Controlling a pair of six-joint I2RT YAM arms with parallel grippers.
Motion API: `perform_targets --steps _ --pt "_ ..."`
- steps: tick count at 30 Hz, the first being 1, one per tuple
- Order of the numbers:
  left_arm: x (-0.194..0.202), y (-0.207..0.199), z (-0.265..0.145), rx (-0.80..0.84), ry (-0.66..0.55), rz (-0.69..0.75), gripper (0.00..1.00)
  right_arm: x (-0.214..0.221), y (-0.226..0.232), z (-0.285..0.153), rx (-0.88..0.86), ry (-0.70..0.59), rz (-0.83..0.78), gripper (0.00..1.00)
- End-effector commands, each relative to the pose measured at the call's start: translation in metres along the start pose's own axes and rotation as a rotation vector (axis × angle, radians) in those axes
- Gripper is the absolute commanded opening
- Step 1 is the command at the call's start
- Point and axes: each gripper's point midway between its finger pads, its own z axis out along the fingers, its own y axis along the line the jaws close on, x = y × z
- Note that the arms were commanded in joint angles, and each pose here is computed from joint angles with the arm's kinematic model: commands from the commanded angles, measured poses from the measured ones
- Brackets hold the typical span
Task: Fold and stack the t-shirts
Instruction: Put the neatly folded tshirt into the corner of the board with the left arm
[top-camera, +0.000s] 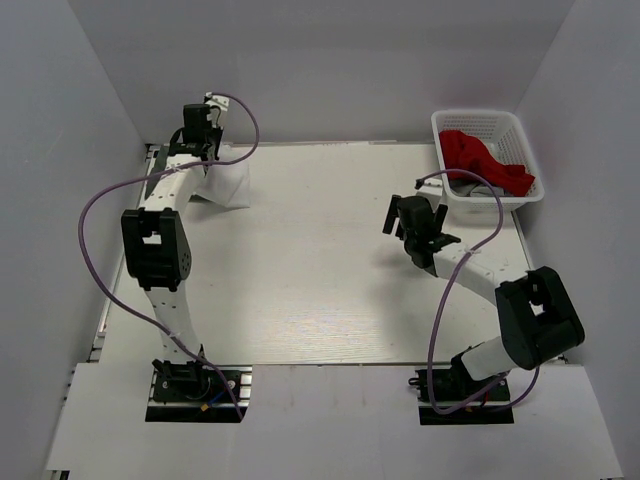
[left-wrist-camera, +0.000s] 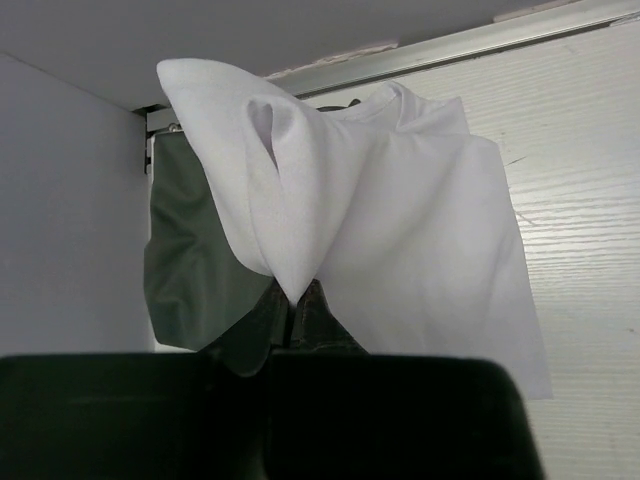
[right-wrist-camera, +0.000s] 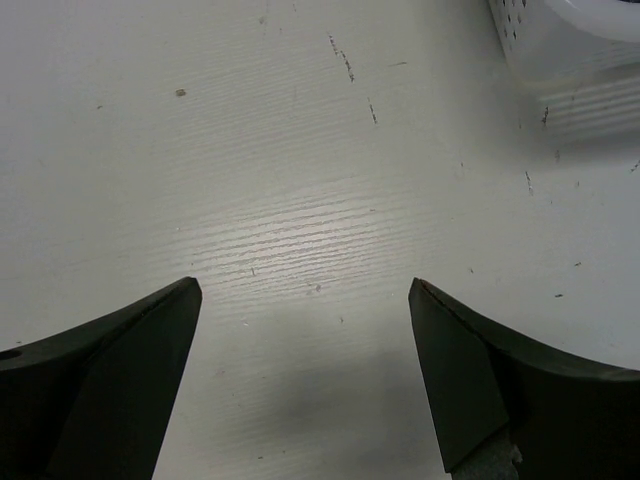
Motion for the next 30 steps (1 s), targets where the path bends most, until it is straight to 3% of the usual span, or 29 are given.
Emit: perform_targets --steps 1,7,14,30 --pt "-0.035 0.018 -0.012 0.024 -0.097 0.043 0.0 -0.023 0.002 0.005 0.034 -0.055 0.041 0.9" --pt "-0.051 0.049 -0.014 0.011 -0.094 0.043 0.0 -0.021 0.007 0.007 0.011 -0.039 0.039 0.9" --pt "-0.062 0.049 -0.025 0.088 -0.121 0.019 0.0 -0.02 0.008 0.016 0.035 -0.036 0.042 0.9" --pt "-0.087 0.069 -0.041 0.098 -0.166 -0.035 0.0 -0.021 0.014 0.017 0.016 -0.043 0.044 0.9"
